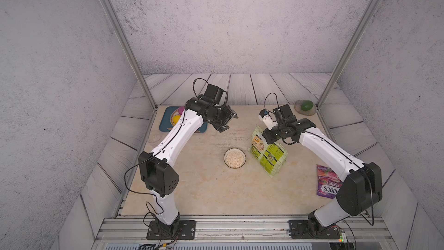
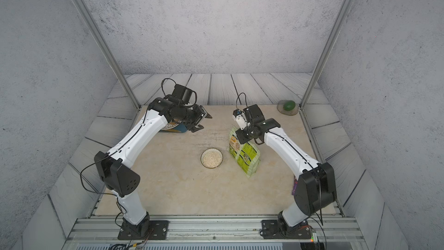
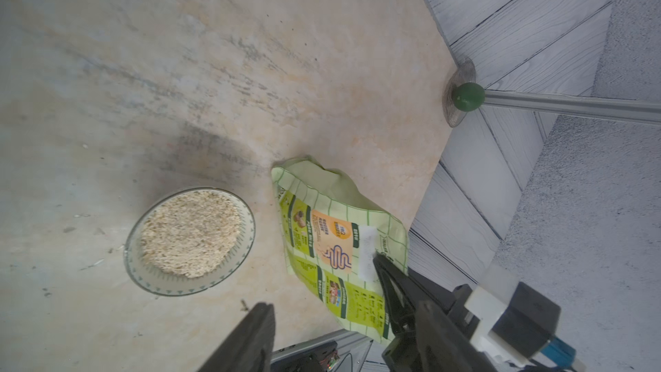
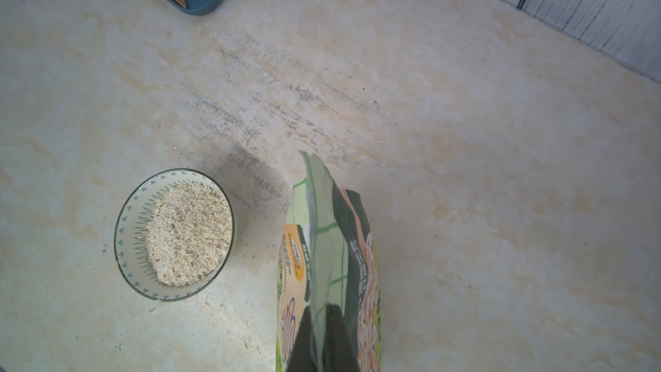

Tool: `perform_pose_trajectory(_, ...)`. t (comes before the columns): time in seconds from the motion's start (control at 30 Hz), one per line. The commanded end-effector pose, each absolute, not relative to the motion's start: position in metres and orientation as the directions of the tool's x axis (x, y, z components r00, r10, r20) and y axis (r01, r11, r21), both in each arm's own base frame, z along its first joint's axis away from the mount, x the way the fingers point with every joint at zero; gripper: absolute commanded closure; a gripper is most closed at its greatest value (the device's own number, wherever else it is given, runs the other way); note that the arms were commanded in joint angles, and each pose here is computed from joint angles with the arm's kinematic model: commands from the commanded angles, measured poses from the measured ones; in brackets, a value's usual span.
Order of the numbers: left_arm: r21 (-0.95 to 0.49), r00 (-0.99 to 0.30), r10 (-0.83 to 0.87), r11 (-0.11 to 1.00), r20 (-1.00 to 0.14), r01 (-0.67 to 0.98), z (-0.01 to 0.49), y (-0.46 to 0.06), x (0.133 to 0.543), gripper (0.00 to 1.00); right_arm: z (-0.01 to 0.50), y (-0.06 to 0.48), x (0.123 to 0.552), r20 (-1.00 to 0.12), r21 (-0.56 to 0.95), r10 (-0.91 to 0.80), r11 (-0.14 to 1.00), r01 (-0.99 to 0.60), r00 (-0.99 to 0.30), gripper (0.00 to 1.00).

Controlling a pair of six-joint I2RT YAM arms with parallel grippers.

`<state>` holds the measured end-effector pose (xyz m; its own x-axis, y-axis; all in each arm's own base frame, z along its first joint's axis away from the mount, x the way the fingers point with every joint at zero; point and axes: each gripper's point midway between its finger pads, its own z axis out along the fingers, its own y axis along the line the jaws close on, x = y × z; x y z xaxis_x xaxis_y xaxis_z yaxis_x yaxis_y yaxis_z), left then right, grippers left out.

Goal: Pour the oats into the breakfast bowl
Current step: Close the oats bag at the center of the board.

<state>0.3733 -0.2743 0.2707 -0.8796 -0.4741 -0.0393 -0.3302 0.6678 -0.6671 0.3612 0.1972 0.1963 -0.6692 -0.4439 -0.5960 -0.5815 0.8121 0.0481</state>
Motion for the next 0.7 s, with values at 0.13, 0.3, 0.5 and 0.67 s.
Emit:
perform_pose_trajectory(0.13, -0.631, -0.905, -0.386, 0.751, -0.181, -0.194, 0.267, -0.244, 0.365, 0.32, 0.229, 0.209, 0.36, -0.65, 0.117, -0.377, 0.808, -0.577, -0.66, 0.7)
perform_pose_trajectory(0.3, -0.515, -0.887, -0.366, 0.837, -0.28, -0.183, 0.262, -0.213, 0.356, 0.14, 0.226, 0.212, 0.366, -0.65, 0.119, -0.374, 0.809, -0.575, -0.661, 0.63)
perform_pose_trajectory(0.5, -0.442, -0.846, -0.378, 0.875, -0.375, -0.195, 0.268, -0.187, 0.353, 0.0, 0.215, 0.217, 0.374, -0.625, 0.12, -0.397, 0.802, -0.585, -0.672, 0.75)
perform_pose_trajectory(0.67, -0.45, -0.795, -0.391, 0.877, -0.464, -0.169, 0.282, -0.176, 0.355, 0.0, 0.224, 0.222, 0.373, -0.634, 0.136, -0.395, 0.789, -0.599, -0.664, 1.0)
